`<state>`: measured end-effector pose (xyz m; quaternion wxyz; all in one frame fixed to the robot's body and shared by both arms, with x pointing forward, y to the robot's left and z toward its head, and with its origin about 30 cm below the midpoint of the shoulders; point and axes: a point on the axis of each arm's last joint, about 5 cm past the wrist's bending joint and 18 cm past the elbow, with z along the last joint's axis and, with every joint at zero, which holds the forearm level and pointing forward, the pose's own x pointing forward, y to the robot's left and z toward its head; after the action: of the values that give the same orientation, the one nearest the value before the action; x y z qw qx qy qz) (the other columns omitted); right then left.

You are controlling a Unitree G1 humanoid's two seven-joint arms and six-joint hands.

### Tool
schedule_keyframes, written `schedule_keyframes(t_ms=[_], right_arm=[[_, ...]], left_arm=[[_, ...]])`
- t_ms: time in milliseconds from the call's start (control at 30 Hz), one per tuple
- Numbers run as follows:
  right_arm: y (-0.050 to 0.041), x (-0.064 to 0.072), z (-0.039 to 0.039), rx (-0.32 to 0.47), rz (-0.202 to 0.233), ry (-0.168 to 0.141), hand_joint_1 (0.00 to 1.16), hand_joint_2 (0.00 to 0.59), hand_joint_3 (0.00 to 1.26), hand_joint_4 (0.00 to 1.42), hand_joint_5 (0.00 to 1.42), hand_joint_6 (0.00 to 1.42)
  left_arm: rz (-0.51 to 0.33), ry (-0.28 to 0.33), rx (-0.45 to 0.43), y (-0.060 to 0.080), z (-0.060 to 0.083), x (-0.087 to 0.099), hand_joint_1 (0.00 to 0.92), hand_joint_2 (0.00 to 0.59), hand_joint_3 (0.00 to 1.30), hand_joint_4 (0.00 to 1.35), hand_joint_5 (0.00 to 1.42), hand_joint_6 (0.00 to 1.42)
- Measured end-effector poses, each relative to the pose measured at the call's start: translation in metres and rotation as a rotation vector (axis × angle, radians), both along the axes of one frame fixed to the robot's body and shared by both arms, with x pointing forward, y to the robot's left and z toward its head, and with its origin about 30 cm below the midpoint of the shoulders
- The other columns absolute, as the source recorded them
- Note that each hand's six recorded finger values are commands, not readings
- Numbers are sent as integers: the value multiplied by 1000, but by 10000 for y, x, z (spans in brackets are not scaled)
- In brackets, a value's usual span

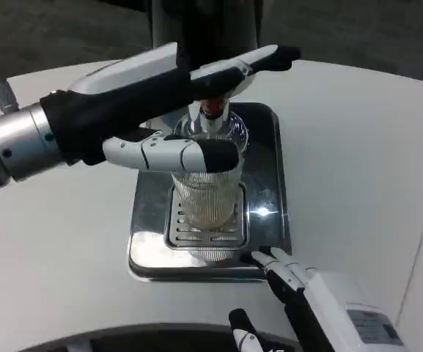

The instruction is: Grasp the cup under the faucet to collect the drink, then remove the cup.

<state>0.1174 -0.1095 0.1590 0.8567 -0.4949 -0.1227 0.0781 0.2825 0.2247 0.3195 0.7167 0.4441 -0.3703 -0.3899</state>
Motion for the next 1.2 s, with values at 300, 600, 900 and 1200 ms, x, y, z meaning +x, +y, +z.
schedule_keyframes(t_ms=[300,600,900,1200], right_arm=[[12,49,20,69,-43,3,302,364,48,13,42,98],[40,350,79,183,-93,-20,416,297,0,0,0,64],[77,638,79,279,-85,-11,491,257,0,0,0,23],[138,824,38,381,-93,-15,537,236,0,0,0,17]], left_arm=[[18,-73,41,-12,-14,-54,0,109,0,0,0,0],[22,-92,44,-9,-34,-94,0,107,0,0,0,0],[18,-105,63,-22,-34,-122,0,106,0,0,0,0],[25,-115,70,-19,-29,-128,0,91,0,0,0,0]])
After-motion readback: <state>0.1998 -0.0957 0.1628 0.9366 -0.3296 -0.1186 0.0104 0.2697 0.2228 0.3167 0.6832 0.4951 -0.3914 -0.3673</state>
